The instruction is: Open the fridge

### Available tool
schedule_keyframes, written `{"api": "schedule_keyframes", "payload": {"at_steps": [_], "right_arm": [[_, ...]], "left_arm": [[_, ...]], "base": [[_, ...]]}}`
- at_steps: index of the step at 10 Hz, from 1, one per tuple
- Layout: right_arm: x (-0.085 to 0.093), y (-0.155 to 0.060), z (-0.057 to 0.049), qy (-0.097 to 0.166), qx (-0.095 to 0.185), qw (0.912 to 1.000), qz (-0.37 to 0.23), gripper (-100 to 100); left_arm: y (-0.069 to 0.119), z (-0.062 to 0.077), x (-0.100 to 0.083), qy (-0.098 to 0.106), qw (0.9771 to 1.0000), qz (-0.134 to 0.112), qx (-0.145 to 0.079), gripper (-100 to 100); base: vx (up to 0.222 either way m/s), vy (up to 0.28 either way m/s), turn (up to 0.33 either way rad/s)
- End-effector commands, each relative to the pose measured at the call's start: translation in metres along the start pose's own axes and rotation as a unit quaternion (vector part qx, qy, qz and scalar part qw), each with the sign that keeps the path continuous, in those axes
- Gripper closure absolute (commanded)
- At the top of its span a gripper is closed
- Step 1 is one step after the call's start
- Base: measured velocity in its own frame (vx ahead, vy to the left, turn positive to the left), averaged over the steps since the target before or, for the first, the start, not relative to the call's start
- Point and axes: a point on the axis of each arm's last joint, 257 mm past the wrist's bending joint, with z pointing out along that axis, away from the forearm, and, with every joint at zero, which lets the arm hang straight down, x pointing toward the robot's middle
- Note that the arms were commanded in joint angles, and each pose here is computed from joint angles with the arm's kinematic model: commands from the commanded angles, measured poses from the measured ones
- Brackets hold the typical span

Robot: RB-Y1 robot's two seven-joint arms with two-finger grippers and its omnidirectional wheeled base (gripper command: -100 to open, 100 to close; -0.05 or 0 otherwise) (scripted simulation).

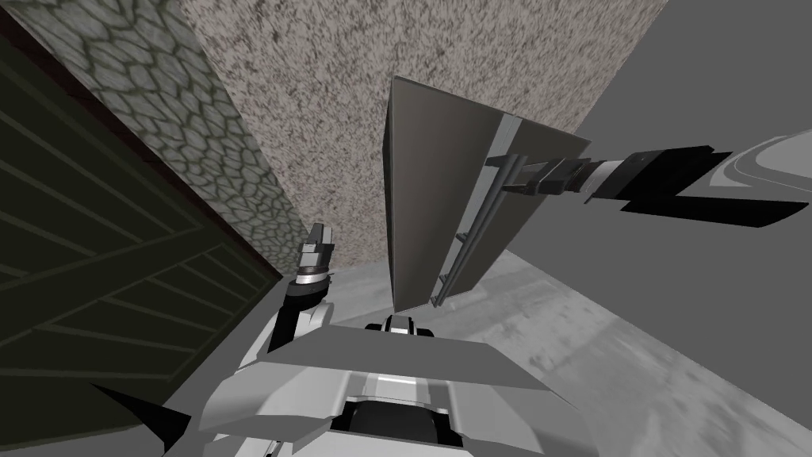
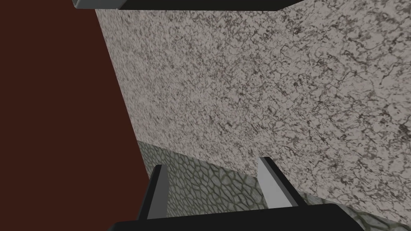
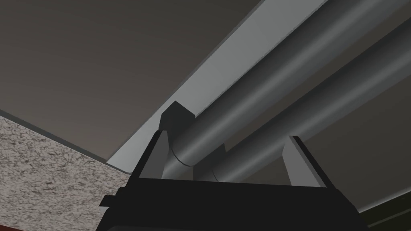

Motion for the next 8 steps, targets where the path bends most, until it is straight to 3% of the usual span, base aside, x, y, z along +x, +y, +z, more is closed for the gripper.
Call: {"api": "schedule_keyframes", "payload": {"at_steps": [1, 8], "right_arm": [[0.013, -0.013, -0.003, 0.013, 0.015, 0.9998, 0.003, 100], [0.06, -0.055, -0.018, 0.061, 0.067, 0.9958, 0.012, 100]], "left_arm": [[0.0, 0.0, 0.0, 0.0, 1.0, 0.0, 0.0, 0], [0.0, 0.0, 0.0, 0.0, 1.0, 0.0, 0.0, 0]], "base": [[-0.089, 0.185, -0.171], [-0.124, 0.206, -0.174]]}}
